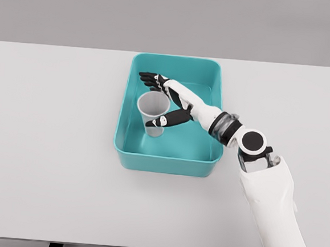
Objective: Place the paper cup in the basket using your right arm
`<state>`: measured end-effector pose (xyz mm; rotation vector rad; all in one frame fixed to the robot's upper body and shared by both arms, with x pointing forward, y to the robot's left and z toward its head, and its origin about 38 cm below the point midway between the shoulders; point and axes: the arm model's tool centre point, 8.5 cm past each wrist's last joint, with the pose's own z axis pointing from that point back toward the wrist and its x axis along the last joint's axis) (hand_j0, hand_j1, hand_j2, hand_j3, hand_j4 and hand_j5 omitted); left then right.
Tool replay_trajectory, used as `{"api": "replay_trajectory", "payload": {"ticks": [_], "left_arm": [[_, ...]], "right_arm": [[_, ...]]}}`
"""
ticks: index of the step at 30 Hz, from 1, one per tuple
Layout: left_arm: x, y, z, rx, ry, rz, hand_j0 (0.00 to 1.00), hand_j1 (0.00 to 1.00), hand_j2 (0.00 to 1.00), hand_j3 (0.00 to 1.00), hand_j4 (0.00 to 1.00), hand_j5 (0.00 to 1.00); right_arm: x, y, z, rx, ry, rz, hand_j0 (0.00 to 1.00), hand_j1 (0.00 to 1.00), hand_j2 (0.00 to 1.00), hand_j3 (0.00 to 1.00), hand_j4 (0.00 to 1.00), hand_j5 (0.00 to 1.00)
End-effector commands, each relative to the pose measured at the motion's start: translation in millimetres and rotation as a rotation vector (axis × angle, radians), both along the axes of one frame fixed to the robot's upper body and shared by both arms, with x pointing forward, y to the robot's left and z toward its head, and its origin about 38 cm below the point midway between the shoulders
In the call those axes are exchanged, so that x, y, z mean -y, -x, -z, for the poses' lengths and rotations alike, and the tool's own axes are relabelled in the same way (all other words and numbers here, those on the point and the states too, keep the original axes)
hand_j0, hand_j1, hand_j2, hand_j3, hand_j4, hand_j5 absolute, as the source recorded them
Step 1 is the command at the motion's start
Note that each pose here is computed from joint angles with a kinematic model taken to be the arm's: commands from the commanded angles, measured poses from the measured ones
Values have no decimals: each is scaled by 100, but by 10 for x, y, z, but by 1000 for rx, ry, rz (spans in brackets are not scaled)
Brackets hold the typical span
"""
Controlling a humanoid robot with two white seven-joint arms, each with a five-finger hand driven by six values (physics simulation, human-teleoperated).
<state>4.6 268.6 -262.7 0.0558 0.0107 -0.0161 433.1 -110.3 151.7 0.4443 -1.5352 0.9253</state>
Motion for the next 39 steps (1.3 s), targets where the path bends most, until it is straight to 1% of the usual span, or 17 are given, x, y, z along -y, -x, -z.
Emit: {"api": "replay_trajectory", "payload": {"ticks": [1,3,6,16,20,21,22,25,28,29,30,32,34,35,37,38,39], "left_arm": [[0,1,0,-1,0,0,100,100,100,100,100,100],[0,0,0,1,0,0,100,100,100,100,100,100],[0,0,0,0,0,0,100,100,100,100,100,100],[0,1,0,-1,0,0,100,100,100,100,100,100],[0,1,0,-1,0,0,100,100,100,100,100,100],[0,1,0,-1,0,0,100,100,100,100,100,100],[0,0,0,0,0,0,100,100,100,100,100,100],[0,1,0,-1,0,0,100,100,100,100,100,100],[0,1,0,-1,0,0,100,100,100,100,100,100],[0,1,0,-1,0,0,100,100,100,100,100,100],[0,1,0,-1,0,0,100,100,100,100,100,100],[0,1,0,-1,0,0,100,100,100,100,100,100],[0,0,0,0,0,0,100,100,100,100,100,100],[0,1,0,-1,0,0,100,100,100,100,100,100],[0,1,0,-1,0,0,100,100,100,100,100,100],[0,1,0,-1,0,0,100,100,100,100,100,100],[0,0,0,1,0,0,100,100,100,100,100,100]], "right_arm": [[-6,9,-42,8,-8,-3,98,98,98,98,98,98],[-6,12,-35,7,-8,-3,98,98,98,98,98,98],[-6,35,-81,18,-12,-5,98,98,98,98,98,98],[-4,48,-93,21,-12,-6,98,98,98,98,98,98],[50,67,-154,40,-7,-5,98,98,98,98,98,98],[82,69,-172,43,-4,-3,98,98,98,98,98,98],[102,81,-199,35,5,2,98,98,98,98,98,98],[148,111,-283,44,15,8,98,98,98,98,98,98],[204,143,-404,62,26,11,98,98,98,98,98,98],[236,165,-471,77,23,12,98,98,98,98,98,98],[319,168,-567,94,-7,20,98,98,98,98,98,98],[447,192,-668,108,-35,22,98,98,98,98,98,98],[656,198,-673,98,-46,34,98,98,98,98,98,98],[803,192,-689,98,-48,50,99,99,99,99,99,99],[1115,200,-768,121,-75,86,99,99,99,99,99,99],[1408,245,-852,154,-93,99,99,99,99,99,99,99],[1482,263,-867,160,-102,102,99,99,99,99,99,99]]}}
